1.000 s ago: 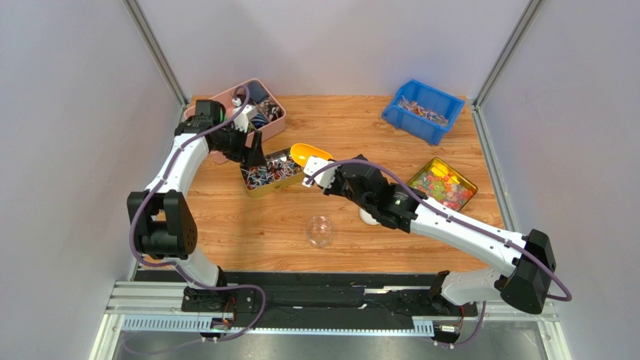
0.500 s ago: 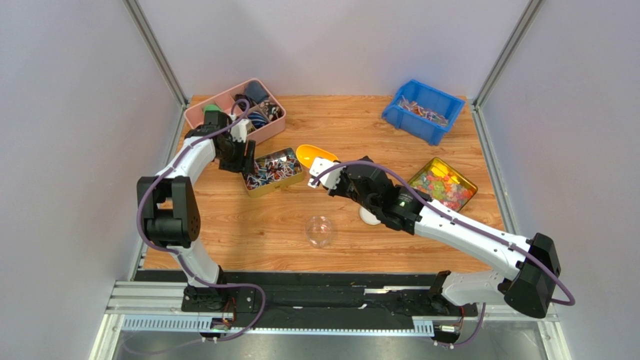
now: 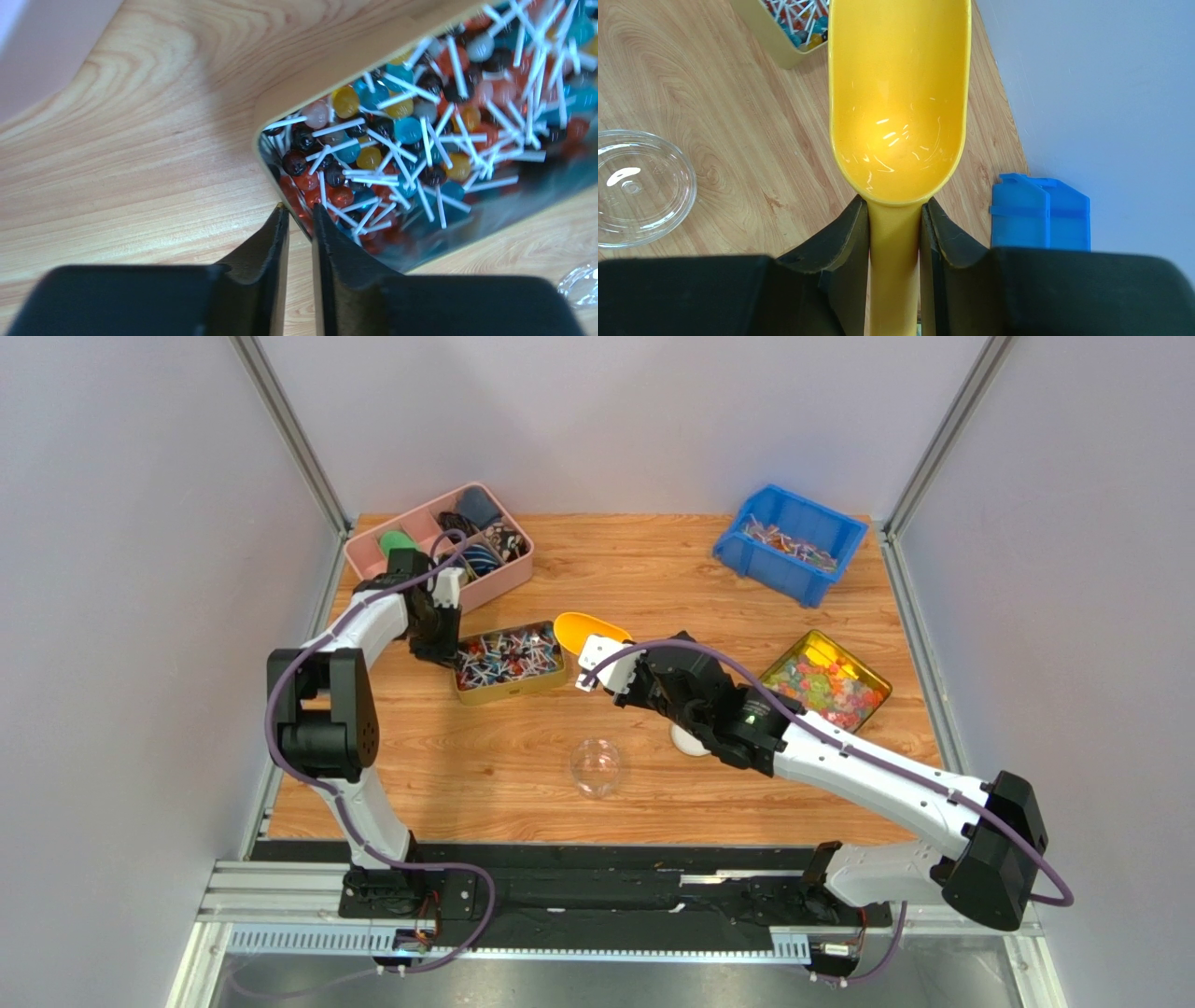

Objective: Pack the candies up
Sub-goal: Adjust the storage box at the center of the board.

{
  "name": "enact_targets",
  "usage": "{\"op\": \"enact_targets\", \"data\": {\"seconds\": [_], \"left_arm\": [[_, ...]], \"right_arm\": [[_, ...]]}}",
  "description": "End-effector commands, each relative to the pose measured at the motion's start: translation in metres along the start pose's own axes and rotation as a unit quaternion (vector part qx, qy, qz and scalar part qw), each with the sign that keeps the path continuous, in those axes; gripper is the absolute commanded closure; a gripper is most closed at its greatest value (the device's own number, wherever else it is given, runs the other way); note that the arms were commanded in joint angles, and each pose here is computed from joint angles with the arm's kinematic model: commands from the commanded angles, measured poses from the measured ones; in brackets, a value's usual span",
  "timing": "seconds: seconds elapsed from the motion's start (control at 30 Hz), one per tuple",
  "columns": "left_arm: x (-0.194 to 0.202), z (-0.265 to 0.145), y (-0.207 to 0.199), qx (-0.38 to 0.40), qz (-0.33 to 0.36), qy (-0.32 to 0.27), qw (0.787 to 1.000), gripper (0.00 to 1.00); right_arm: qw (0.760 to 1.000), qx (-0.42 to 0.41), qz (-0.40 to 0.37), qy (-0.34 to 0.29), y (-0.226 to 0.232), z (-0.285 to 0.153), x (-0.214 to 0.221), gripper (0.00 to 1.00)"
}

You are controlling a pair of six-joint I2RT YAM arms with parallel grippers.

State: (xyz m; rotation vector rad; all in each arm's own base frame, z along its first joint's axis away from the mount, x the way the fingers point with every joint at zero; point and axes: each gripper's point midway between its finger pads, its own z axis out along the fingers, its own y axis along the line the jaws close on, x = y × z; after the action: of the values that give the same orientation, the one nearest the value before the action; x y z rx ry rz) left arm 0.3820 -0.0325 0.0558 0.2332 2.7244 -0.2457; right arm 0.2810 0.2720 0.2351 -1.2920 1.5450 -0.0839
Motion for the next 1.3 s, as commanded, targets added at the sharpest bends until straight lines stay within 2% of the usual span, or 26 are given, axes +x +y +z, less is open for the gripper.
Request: {"op": "enact_targets", "data": {"seconds": [0.0,0.3,0.67,1.1,1.2,1.27], "left_arm": [[-0.012,0.001,0.005,-0.012,0.001,-0.008,1.0,0.81],[-0.027,0.012,0.01,-0.017,0.018,-0.001,1.0,0.91],[-0.029,0.027,0.003,-0.065,0.078,0.0,0.995,0.87],[-0.018,0.048,0.0,-0.064,0.082,0.011,0.995,0.84],[-0.017,0.051,0.001,-0.065,0.082,0.012,0.994,0.96],[-0.017,0.051,0.001,-0.066,0.082,0.009,0.994,1.0]], "right_arm": [[0.999,0.017,0.015,-0.033,-0.011,-0.006,-0.015,1.0],[0.999,0.016,0.013,-0.034,-0.01,-0.006,-0.014,1.0],[0.999,0.018,0.011,-0.032,-0.009,-0.005,-0.012,1.0],[0.999,0.014,0.009,-0.028,-0.006,-0.002,-0.01,1.0],[1.0,0.013,0.009,-0.026,-0.005,0.0,-0.009,1.0],[1.0,0.012,0.007,-0.022,-0.005,0.001,-0.008,1.0]]}}
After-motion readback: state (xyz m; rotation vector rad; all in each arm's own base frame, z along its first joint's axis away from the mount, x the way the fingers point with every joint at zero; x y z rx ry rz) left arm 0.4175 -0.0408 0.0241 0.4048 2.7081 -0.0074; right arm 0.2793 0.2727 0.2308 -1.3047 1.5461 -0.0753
